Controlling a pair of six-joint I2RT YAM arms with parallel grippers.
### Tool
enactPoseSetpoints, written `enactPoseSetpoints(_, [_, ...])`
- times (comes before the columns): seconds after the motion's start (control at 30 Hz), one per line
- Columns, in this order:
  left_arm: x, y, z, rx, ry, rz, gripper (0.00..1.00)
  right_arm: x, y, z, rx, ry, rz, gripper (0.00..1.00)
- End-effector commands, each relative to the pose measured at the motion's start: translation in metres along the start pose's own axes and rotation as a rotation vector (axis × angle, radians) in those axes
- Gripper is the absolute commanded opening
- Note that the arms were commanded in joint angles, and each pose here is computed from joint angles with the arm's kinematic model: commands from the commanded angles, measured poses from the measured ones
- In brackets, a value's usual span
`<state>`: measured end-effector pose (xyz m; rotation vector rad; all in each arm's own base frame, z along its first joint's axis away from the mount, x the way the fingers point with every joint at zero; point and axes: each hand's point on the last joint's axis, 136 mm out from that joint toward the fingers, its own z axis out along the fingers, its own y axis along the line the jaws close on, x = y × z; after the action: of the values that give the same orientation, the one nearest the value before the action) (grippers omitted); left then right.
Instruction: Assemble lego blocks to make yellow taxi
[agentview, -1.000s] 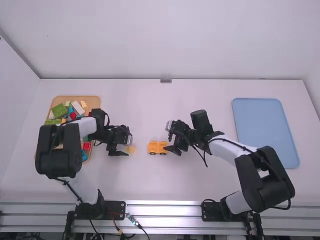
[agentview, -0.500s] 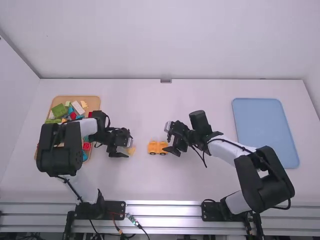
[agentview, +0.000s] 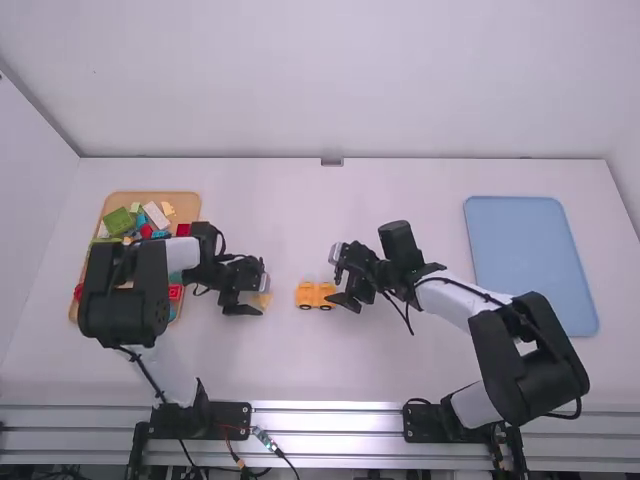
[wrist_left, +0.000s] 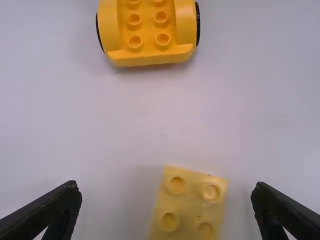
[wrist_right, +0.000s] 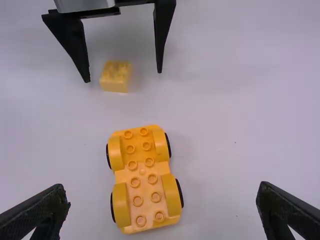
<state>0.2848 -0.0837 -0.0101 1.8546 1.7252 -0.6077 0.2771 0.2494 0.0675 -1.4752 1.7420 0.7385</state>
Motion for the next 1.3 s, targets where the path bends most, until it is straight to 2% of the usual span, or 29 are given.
enactPoseSetpoints(0.0, [0.001, -0.007, 0.003, 0.022, -0.008, -0.041, 0.89, -0.013, -0.006, -0.003, 0.008, -0.027, -0.020, 0.99])
enactPoseSetpoints(0.33, [0.008, -0.008, 0.003, 0.032, 0.040, -0.035, 0.86, -0.011, -0.003, -0.003, -0.002, -0.020, -0.005, 0.99])
enactPoseSetpoints(0.57, [0.009, -0.007, 0.003, 0.028, 0.043, -0.032, 0.80, -0.015, -0.002, -0.003, -0.012, -0.037, -0.009, 0.99])
enactPoseSetpoints(0.97, [0.008, -0.009, 0.003, 0.034, 0.039, -0.037, 0.82, -0.009, 0.005, -0.003, -0.039, -0.019, -0.013, 0.99])
enactPoseSetpoints(1.07, [0.009, -0.009, 0.002, 0.029, 0.038, -0.066, 0.80, -0.009, 0.004, -0.003, -0.035, -0.016, -0.013, 0.99])
enactPoseSetpoints(1.13, [0.004, -0.005, 0.002, 0.014, 0.004, -0.089, 0.68, -0.010, 0.004, -0.003, -0.033, -0.020, -0.024, 0.99])
enactPoseSetpoints(1.27, [0.000, -0.003, 0.002, 0.007, -0.015, -0.081, 0.65, -0.010, 0.003, -0.003, -0.031, -0.020, -0.032, 0.99])
